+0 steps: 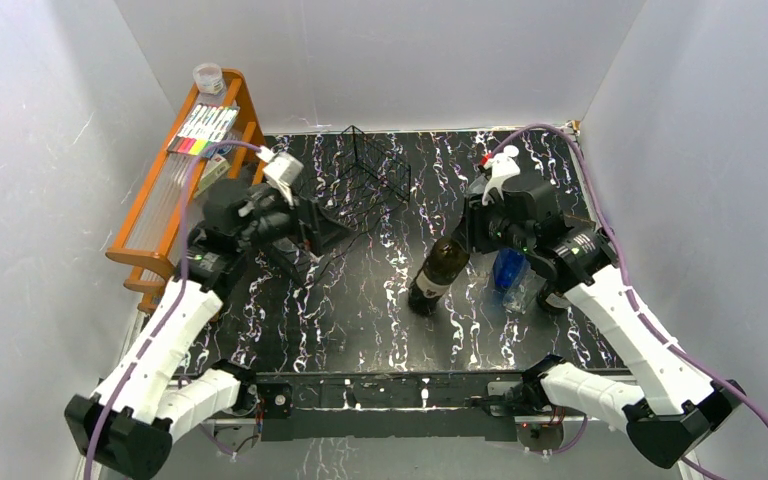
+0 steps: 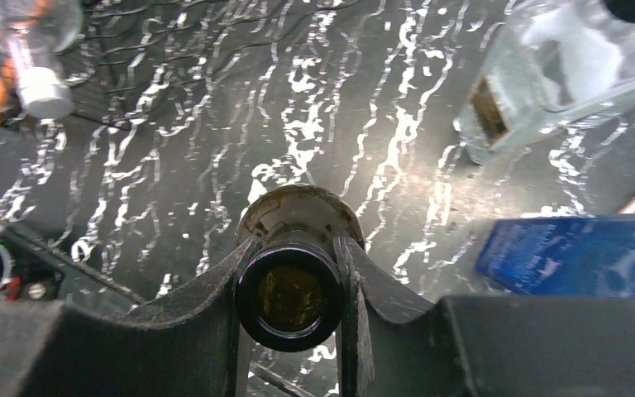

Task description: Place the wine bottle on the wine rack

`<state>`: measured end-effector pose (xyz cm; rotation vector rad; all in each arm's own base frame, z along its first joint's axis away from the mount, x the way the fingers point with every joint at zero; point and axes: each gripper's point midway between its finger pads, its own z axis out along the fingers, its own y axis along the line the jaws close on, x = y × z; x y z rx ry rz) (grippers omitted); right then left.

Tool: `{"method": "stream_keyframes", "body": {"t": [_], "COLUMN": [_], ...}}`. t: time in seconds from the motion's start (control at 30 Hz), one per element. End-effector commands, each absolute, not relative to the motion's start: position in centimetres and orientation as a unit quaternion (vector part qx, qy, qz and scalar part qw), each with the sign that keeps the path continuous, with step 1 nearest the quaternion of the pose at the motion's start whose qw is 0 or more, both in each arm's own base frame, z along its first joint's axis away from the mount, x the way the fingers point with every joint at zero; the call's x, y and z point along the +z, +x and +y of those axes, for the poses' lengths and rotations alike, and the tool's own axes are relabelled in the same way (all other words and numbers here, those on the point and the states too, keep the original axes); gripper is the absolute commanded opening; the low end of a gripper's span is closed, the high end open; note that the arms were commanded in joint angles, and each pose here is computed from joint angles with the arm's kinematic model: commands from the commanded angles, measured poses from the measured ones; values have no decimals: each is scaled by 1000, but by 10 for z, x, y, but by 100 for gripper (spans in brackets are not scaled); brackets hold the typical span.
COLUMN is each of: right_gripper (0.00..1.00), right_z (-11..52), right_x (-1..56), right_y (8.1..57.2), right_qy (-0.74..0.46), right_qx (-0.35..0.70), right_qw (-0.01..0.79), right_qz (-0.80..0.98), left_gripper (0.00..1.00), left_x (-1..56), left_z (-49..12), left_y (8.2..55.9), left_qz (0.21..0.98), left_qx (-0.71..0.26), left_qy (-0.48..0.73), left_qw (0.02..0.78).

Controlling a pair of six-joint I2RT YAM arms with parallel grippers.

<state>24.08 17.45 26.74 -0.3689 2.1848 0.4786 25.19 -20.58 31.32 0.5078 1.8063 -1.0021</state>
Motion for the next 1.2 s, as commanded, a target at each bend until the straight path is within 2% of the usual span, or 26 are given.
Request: {"method": "stream_keyframes", "body": {"t": [0.0, 0.17, 0.33, 0.53, 0.7, 0.9, 1.17], "right_gripper": [0, 0, 0, 0, 0, 1, 2], "right_z": [213, 225, 227, 236, 243, 245, 250], "right_x": [321, 319, 314, 319, 325, 326, 326], "right_y": [236, 222, 213, 202, 195, 191, 188], "right_qy": [-144, -147, -151, -164, -174, -180, -184], "right_qx": [324, 375, 389, 422, 449, 457, 472], "right_qw": [474, 455, 440, 425, 414, 408, 393], "right_qz": [806, 794, 795, 784, 773, 770, 767], "left_gripper": [97, 94, 98, 98, 98, 90, 93], "left_x": [297, 232, 209, 178, 166, 169, 157], "left_z": [-256, -305, -323, -336, -341, -344, -347], "left_y": [236, 211, 196, 185, 188, 180, 175], "left_qz": [710, 720, 701, 687, 678, 648, 648], "left_qx": [-457, -433, -442, -453, -446, -464, -474], "left_qy": [268, 335, 362, 402, 422, 442, 450], "left_qw": [464, 426, 427, 402, 403, 411, 391]}}
